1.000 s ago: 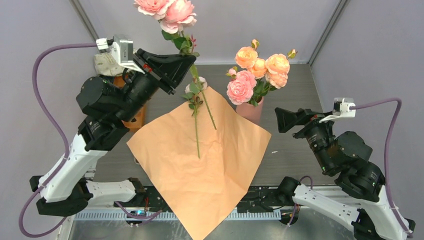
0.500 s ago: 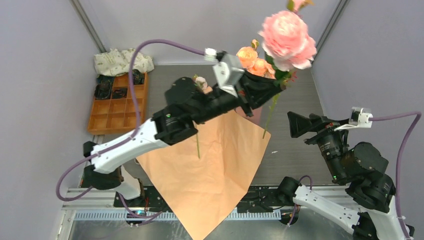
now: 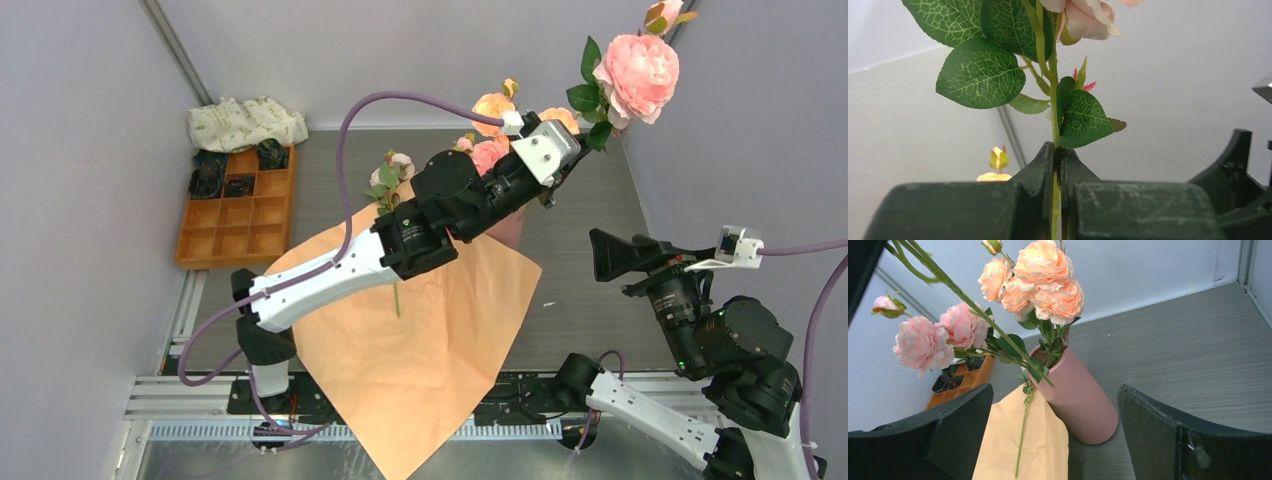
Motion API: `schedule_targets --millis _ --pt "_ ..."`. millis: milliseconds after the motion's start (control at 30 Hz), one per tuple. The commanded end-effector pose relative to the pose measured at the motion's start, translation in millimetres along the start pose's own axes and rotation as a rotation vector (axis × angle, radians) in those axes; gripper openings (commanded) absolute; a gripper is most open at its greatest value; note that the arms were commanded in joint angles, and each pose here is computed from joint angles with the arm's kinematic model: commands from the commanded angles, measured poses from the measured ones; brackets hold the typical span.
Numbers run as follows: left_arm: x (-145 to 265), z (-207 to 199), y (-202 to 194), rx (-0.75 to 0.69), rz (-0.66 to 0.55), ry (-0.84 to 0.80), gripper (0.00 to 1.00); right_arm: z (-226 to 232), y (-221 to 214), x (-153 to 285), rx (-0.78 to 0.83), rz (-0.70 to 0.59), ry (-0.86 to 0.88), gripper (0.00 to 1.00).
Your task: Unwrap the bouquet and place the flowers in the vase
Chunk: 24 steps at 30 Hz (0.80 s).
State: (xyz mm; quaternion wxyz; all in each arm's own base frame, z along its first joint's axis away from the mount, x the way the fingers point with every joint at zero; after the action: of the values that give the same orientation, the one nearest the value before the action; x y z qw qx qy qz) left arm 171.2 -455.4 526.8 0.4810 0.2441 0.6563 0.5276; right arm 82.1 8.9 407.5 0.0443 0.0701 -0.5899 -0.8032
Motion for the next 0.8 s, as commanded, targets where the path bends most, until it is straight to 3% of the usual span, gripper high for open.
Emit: schedule_targets --millis 0,433,767 --pt "4 17 62 -0.080 -0.189 0.090 0.00 -2 8 2 -0.012 -0.029 -0.006 0.99" --pt "7 33 51 -0.114 -0.190 0.192 0.00 10 1 -10 0.019 -0.001 0.004 0.99" --pt "19 83 4 0.090 -0.121 0.291 0.00 12 -1 -13 0.025 0.007 0.006 1.00"
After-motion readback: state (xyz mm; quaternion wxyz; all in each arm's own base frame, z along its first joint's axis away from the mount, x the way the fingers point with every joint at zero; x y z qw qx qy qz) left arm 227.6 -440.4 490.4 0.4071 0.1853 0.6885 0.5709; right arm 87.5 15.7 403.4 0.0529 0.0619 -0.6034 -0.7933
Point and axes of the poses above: each gripper's point midway between its finger pads, its own x axis back along the fingers, its own z axis along the line the jaws close on, y = z × x, the point moved 7 cm from there along x, back along the fingers, and after that the axes turned 10 degrees about x, right-handed, at the moved point
